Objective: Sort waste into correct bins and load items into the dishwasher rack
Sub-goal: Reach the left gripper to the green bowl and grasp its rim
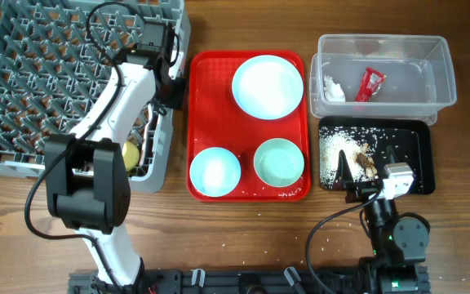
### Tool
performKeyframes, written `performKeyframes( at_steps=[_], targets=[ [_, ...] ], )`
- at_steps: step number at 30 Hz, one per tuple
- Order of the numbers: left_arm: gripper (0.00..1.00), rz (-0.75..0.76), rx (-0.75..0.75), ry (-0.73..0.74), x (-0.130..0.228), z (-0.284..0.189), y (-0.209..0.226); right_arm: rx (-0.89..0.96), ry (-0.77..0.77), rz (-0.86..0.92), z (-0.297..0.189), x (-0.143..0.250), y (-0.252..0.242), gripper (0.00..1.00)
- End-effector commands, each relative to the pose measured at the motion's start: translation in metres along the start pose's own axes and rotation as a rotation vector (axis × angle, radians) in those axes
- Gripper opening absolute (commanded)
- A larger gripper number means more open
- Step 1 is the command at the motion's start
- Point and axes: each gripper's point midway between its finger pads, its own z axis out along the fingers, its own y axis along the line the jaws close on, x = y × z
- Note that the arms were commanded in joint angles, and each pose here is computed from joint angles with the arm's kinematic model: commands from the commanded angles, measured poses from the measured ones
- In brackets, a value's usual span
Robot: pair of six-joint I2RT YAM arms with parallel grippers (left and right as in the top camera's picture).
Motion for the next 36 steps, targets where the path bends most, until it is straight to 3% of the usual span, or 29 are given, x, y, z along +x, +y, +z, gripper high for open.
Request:
performKeyframes(
  at_steps=[1, 3, 5, 6, 8, 10, 12, 13, 15, 16, 18, 22, 26, 29, 36],
  targets=[
    [0.67, -0.134, 0.025, 0.001, -0.003, -0.002, -0.006, -0.004, -0.01, 0.005, 0.0, -0.002, 0.0, 1.0],
    [0.68, -0.204, 0.026, 0.03, 0.004, -0.004, -0.007, -0.004, -0.01, 0.005, 0.0, -0.002, 0.0, 1.0],
    [0.48, -0.273, 0.05, 0.078, 0.016, -0.031, -0.011, -0.004, -0.01, 0.005, 0.0, -0.002, 0.0, 1.0],
    [0.46, -0.276, 0.049, 0.073, 0.018, -0.051, -0.009, -0.005, -0.01, 0.005, 0.0, -0.002, 0.001, 1.0],
    [0.56, -0.302, 0.06, -0.007, 0.011, -0.097, -0.007, -0.005, -0.01, 0.005, 0.0, -0.002, 0.001, 1.0],
    [0.6, -0.322, 0.081, -0.085, 0.012, -0.133, -0.009, -0.004, -0.009, 0.005, 0.0, -0.002, 0.0, 1.0],
    [0.75, -0.301, 0.261, -0.081, 0.024, -0.166, -0.051, -0.004, -0.01, 0.005, 0.0, -0.002, 0.0, 1.0],
    [0.73, -0.261, 0.312, -0.041, 0.033, -0.167, -0.072, -0.005, -0.01, 0.005, 0.0, -0.002, 0.001, 1.0],
    [0.5, -0.181, 0.29, 0.052, 0.056, -0.146, -0.109, -0.004, -0.01, 0.005, 0.0, -0.002, 0.0, 1.0],
    [0.47, -0.22, 0.208, 0.088, 0.068, -0.132, -0.112, -0.004, -0.01, 0.005, 0.0, -0.002, 0.0, 1.0],
    [0.47, -0.268, 0.076, 0.109, 0.085, -0.109, -0.115, -0.004, -0.01, 0.005, 0.0, -0.002, 0.0, 1.0],
    [0.4, -0.244, 0.137, 0.077, 0.099, -0.073, -0.159, -0.004, -0.009, 0.005, 0.0, -0.002, 0.0, 1.0],
    [0.43, -0.15, 0.285, -0.003, 0.091, -0.076, -0.214, -0.004, -0.01, 0.005, 0.0, -0.002, 0.0, 1.0],
    [0.41, -0.108, 0.271, -0.051, 0.086, -0.062, -0.236, -0.004, -0.01, 0.005, 0.0, -0.002, 0.0, 1.0],
    [0.27, -0.122, 0.182, 0.057, 0.098, 0.003, -0.231, -0.005, -0.01, 0.005, 0.0, -0.002, 0.001, 1.0]
  ],
)
